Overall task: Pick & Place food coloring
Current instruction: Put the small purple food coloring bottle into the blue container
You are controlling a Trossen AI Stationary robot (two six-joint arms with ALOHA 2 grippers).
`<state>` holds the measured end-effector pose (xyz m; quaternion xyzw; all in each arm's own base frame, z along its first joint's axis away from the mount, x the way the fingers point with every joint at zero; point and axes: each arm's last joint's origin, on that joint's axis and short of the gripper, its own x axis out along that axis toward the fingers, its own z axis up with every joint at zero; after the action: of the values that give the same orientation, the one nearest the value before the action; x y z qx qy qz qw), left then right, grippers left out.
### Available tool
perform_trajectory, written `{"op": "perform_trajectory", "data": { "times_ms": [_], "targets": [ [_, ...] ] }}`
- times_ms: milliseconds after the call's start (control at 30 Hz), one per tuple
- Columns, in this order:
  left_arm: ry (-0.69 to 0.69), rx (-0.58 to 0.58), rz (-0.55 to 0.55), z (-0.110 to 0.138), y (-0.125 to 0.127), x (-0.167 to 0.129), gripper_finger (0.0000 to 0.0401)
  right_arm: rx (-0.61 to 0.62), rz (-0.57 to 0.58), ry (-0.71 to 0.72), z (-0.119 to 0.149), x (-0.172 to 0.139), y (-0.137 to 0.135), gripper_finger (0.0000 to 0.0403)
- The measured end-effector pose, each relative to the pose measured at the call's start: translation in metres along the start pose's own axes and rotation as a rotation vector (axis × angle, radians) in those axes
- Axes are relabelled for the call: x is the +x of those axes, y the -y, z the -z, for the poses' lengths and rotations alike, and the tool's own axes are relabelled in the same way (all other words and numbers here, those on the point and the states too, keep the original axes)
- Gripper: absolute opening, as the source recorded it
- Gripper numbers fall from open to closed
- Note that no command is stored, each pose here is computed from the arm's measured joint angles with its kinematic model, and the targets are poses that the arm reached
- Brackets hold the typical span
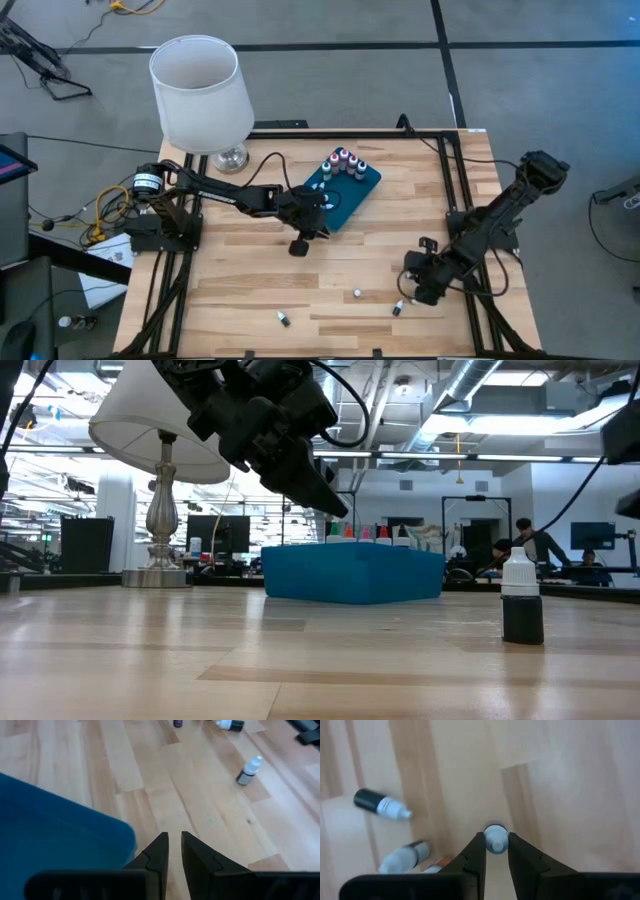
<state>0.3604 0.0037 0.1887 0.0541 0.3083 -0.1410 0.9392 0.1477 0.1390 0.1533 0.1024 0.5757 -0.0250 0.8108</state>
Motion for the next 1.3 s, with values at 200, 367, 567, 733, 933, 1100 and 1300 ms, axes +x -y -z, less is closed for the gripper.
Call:
{"op": "perform_trajectory", "data": {
  "times_ms": [200,367,567,733,933,1100,1300],
  "targets": [
    [-0.013,0.002,-0.050,0.000,-0.001,-0.001,0.0041,-0.060,0.016,0.035,-0.025,-0.002,0.009,0.0056],
    [-0.031,-0.016,-0.150,-0.006,-0.001,-0.016,0.0041,-0.128,0.033,0.086,-0.053,-0.009,0.020,0.0056],
    [-0.102,-0.058,-0.327,-0.011,0.004,-0.038,0.0041,-0.156,0.102,0.163,-0.086,-0.017,0.043,0.0056],
    [-0.208,-0.097,-0.379,-0.004,0.009,-0.046,0.0041,-0.156,0.129,0.238,-0.111,-0.024,0.063,0.0056],
    [-0.272,-0.115,-0.378,0.002,0.011,-0.048,0.0041,-0.167,0.162,0.304,-0.135,-0.039,0.082,0.0056],
    [-0.274,-0.109,-0.377,0.002,0.011,-0.048,0.0041,-0.166,0.190,0.357,-0.158,-0.051,0.101,0.0056],
    [-0.275,-0.106,-0.376,0.002,0.011,-0.048,0.0041,-0.072,0.234,0.348,-0.184,-0.041,0.135,0.0056]
  ]
}}
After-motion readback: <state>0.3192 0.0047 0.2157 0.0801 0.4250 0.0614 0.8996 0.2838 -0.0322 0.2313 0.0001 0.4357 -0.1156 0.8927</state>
